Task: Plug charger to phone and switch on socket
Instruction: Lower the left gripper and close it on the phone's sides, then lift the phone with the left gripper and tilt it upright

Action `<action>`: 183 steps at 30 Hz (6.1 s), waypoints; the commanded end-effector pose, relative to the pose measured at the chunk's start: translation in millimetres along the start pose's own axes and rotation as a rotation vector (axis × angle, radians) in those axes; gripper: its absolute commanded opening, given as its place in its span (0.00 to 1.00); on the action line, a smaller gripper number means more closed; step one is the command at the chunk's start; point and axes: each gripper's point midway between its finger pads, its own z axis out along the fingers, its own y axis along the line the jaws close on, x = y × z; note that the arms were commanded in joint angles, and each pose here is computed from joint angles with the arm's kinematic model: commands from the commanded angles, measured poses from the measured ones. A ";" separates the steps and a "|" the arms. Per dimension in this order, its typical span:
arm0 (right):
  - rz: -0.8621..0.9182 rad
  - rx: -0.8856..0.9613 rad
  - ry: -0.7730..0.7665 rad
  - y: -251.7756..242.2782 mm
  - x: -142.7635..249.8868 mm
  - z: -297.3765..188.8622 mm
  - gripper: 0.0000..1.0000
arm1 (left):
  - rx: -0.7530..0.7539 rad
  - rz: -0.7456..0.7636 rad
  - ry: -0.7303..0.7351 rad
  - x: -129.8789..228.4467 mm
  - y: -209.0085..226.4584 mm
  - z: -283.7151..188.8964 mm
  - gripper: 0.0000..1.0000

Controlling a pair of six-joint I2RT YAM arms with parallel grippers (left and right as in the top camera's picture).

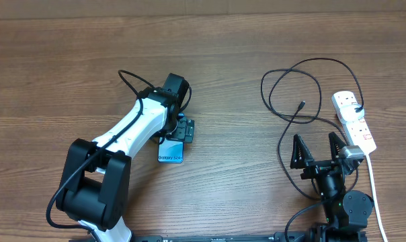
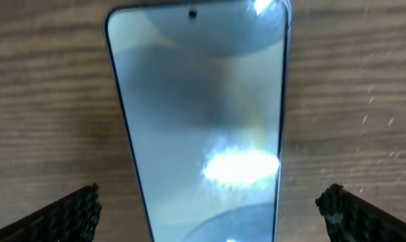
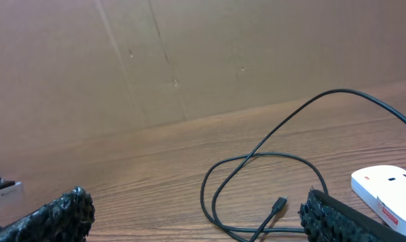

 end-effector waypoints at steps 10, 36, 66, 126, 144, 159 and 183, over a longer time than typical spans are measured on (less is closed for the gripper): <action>-0.006 0.009 -0.009 -2.4 0.6 -0.1 1.00 | -0.022 -0.054 0.083 10.9 -1.0 31.3 0.99; -0.006 0.009 -0.009 -2.4 0.6 -0.1 1.00 | -0.052 -0.067 0.250 43.4 2.4 56.3 0.82; -0.007 0.009 -0.009 -2.4 0.6 -0.1 1.00 | -0.043 -0.092 0.214 34.8 -0.2 58.4 0.63; -0.007 0.009 -0.009 -2.4 0.6 -0.1 1.00 | 0.201 -0.241 0.378 9.4 -53.5 -74.0 0.55; -0.006 0.009 -0.009 -2.4 0.6 -0.1 1.00 | 0.454 -0.353 0.619 36.9 -75.4 -109.0 0.54; -0.007 0.009 -0.009 -2.4 0.6 -0.1 1.00 | 0.509 -0.358 0.632 35.2 -78.7 -114.2 0.54; -0.007 0.009 -0.009 -2.4 0.6 -0.1 1.00 | 0.522 -0.297 0.539 19.8 -78.7 -104.7 0.55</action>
